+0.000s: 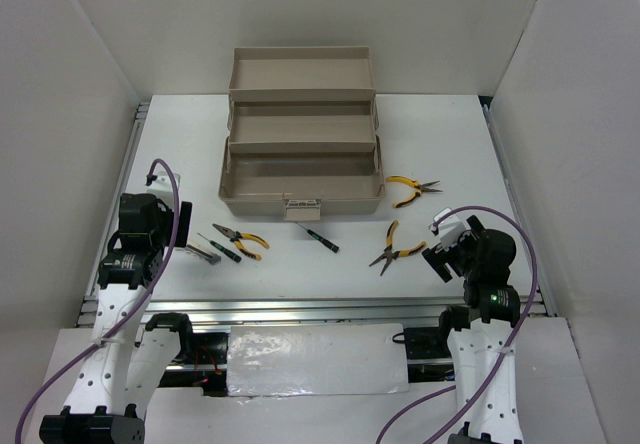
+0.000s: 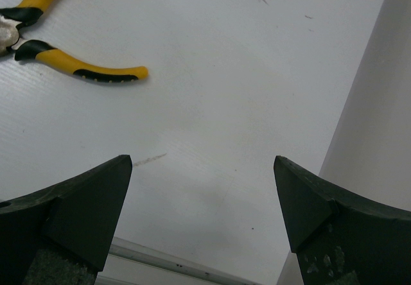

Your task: Sort the tools into containers

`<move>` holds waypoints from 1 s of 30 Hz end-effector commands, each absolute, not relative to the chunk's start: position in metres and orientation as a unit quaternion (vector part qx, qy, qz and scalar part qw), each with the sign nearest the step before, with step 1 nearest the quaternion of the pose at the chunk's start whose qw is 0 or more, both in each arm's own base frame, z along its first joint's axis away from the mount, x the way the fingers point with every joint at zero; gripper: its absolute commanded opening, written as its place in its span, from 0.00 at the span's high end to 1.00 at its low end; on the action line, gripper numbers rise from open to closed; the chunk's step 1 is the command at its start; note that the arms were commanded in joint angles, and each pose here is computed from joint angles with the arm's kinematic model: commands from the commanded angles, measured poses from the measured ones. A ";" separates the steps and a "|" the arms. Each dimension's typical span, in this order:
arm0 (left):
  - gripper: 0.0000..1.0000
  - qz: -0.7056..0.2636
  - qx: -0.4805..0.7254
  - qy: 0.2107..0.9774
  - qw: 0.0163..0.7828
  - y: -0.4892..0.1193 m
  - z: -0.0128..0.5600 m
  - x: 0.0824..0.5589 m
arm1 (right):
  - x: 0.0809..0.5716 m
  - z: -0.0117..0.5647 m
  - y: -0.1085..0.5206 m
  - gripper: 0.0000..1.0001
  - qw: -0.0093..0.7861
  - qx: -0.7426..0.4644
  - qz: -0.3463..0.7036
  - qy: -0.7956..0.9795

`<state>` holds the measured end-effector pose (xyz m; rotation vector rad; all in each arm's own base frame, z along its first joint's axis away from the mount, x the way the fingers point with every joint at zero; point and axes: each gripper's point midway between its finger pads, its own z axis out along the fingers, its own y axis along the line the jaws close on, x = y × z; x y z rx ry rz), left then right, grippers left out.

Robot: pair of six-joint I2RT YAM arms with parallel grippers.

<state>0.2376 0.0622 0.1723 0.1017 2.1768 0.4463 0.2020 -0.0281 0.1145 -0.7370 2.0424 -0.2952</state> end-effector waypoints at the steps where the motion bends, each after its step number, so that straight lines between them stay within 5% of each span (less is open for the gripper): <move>1: 0.01 0.174 0.048 0.871 0.457 0.060 0.179 0.244 | 0.201 0.123 -0.024 0.00 0.454 -0.340 -0.121 0.815; 7: 0.01 0.128 0.071 0.882 0.448 0.043 0.196 0.255 | 0.198 0.120 -0.019 0.00 0.400 -0.406 -0.091 0.817; 11: 0.01 0.108 0.071 0.881 0.454 0.036 0.199 0.259 | 0.208 0.123 -0.016 0.10 0.366 -0.445 -0.066 0.815; 16: 0.01 0.119 0.060 0.886 0.444 0.041 0.189 0.258 | 0.218 0.115 -0.002 0.40 0.333 -0.517 -0.046 0.787; 19: 0.02 0.113 0.063 0.887 0.444 0.038 0.188 0.259 | 0.223 0.098 0.004 0.48 0.301 -0.551 -0.033 0.777; 30: 0.03 0.103 0.077 0.889 0.439 0.034 0.185 0.259 | 0.248 0.072 0.052 0.53 0.259 -0.663 0.026 0.702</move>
